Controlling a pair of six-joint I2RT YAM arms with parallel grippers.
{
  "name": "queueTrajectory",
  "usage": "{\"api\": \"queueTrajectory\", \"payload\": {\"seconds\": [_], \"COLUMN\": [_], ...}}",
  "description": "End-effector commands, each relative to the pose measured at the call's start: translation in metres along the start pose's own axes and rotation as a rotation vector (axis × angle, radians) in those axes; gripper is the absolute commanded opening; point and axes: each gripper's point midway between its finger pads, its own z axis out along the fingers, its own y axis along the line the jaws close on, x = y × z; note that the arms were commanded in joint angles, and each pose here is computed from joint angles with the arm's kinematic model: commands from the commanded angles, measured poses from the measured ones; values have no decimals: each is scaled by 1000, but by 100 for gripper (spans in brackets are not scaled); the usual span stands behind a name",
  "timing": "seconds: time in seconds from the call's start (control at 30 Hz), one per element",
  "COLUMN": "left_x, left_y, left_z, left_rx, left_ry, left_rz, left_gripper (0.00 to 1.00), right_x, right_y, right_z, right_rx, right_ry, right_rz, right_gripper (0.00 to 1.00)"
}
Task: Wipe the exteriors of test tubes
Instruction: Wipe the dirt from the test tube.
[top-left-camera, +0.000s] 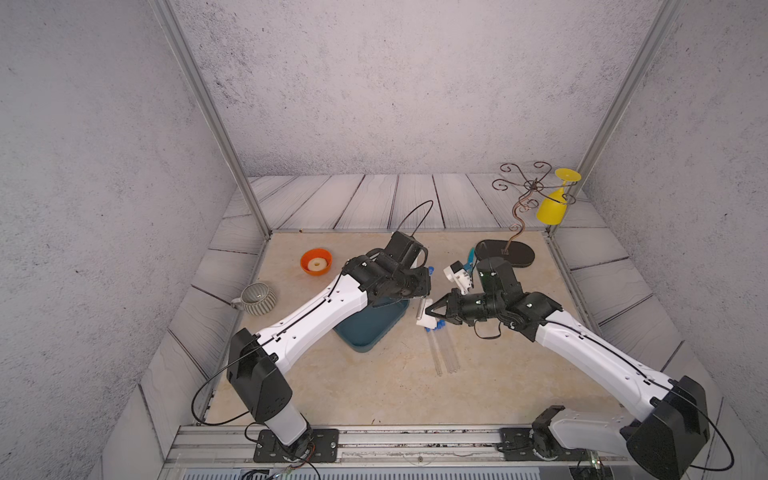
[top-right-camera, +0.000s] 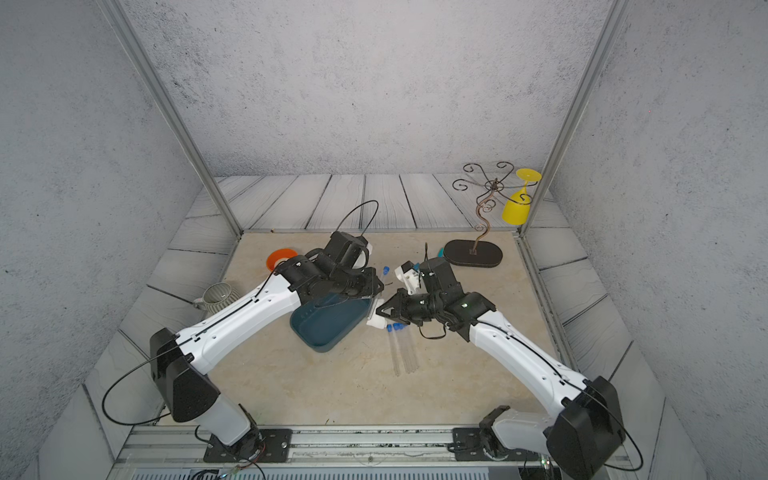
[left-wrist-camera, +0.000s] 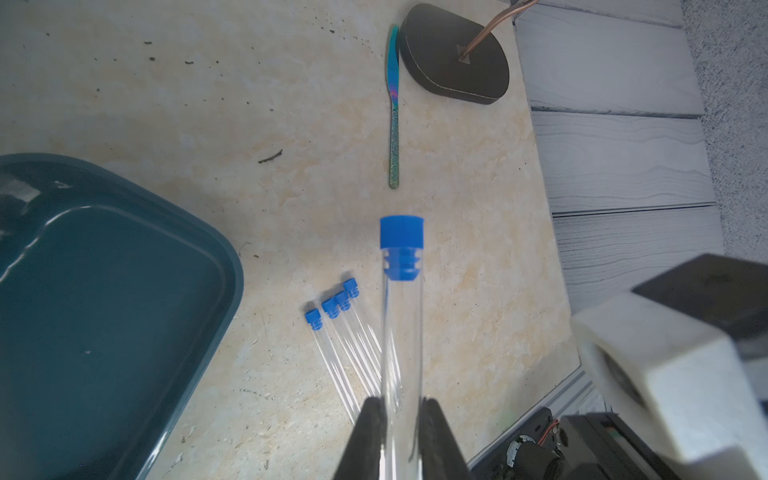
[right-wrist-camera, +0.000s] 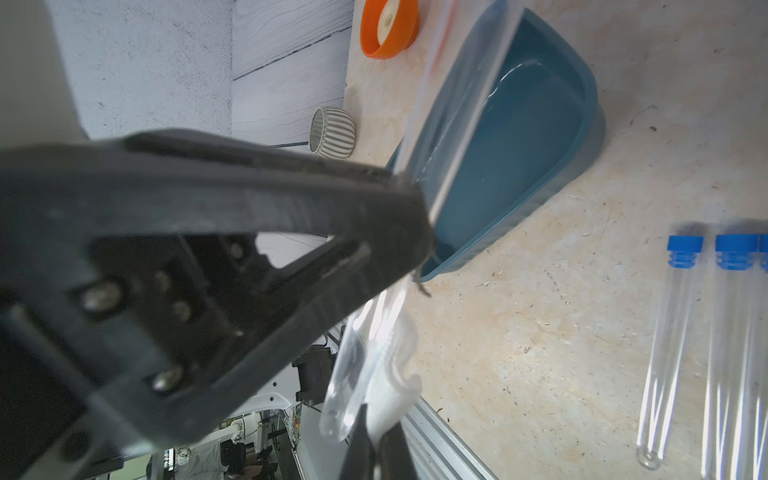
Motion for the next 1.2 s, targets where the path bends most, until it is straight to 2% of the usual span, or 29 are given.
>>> {"api": "queueTrajectory", "payload": {"seconds": [0.0, 0.17, 0.33, 0.6, 0.93, 1.17], "left_x": [-7, -8, -9, -10, -18, -13], "left_y": [-1, 0, -2, -4, -7, -8], "left_z": [3, 4, 3, -3, -9, -5], "left_rx": [-6, -9, -4, 2, 17, 36], "left_ry": [-17, -14, -16, -22, -40, -23], "left_rz": [16, 14, 12, 6, -7, -33], "left_gripper": [9, 9, 9, 9, 9, 9], "right_x": [2, 6, -3, -16, 0, -19], "right_y": [18, 26, 29, 10, -18, -26], "right_z": [-17, -26, -19, 5, 3, 5], "right_rx": [-22, -28, -37, 11, 95, 127], "right_ry": [-20, -18, -20, -12, 2, -27], "right_rz": [-21, -32, -34, -35, -27, -38], "right_gripper": [4, 4, 4, 4, 4, 4]}}
